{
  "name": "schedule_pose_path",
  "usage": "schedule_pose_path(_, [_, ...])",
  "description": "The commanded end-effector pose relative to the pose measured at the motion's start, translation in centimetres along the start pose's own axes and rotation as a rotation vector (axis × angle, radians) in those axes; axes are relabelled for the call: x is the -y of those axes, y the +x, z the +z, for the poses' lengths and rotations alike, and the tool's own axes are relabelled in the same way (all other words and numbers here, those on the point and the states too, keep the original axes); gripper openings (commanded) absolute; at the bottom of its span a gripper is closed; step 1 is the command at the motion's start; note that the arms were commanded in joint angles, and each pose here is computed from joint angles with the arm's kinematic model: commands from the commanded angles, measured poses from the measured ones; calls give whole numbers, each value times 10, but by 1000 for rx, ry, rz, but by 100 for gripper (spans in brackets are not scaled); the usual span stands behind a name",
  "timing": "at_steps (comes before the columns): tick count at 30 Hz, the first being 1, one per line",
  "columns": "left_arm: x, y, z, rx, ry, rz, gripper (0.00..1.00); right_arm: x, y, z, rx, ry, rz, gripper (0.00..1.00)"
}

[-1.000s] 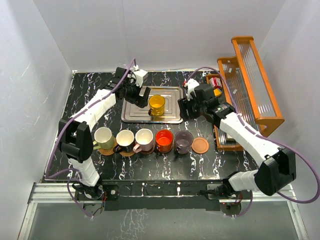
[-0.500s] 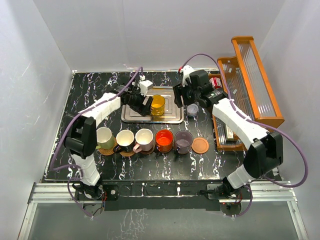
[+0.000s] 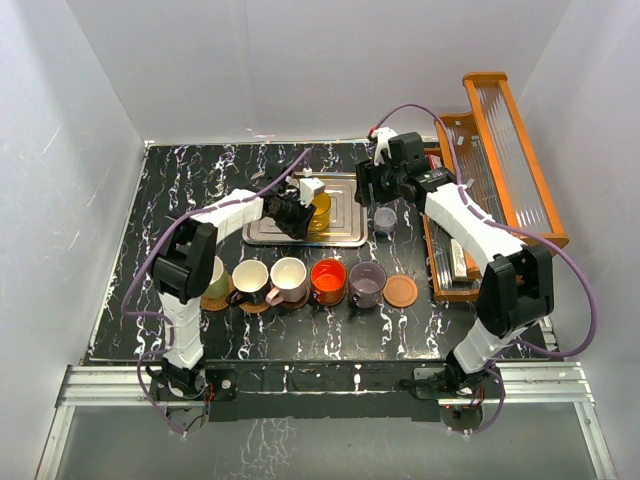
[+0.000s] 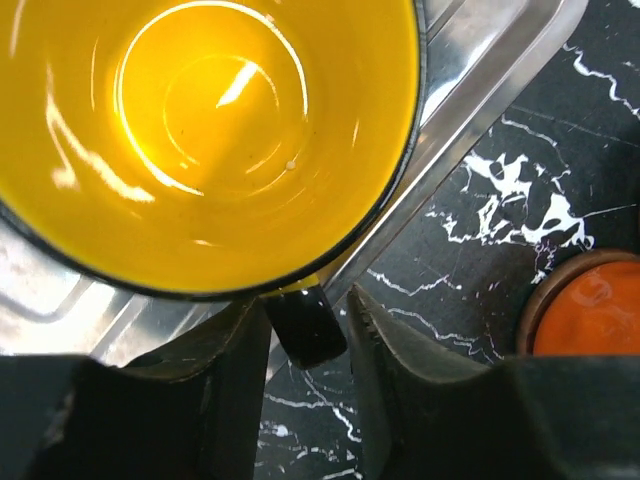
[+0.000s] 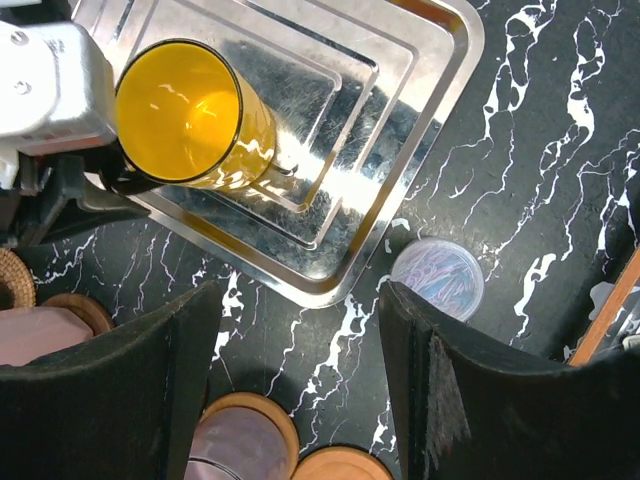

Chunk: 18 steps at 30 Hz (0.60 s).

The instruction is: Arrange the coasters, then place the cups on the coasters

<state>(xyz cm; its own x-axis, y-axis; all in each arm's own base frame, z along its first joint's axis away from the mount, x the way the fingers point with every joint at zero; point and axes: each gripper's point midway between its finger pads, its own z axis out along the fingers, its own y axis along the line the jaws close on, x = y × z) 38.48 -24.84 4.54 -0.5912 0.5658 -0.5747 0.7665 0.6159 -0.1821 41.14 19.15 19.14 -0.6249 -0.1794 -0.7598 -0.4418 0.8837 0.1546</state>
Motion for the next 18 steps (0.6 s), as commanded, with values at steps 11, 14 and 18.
schedule_pose_path(11, [15, -32, 2, 89, 42, 139, 20, -3, -37, 20, 86, -45, 11, 61])
schedule_pose_path(14, [21, -34, 3, 88, 53, 180, 20, -1, -35, 29, 75, -40, 17, 61])
schedule_pose_path(18, [29, -35, 8, 78, 58, 219, 20, 7, -31, 41, 55, -39, 44, 61])
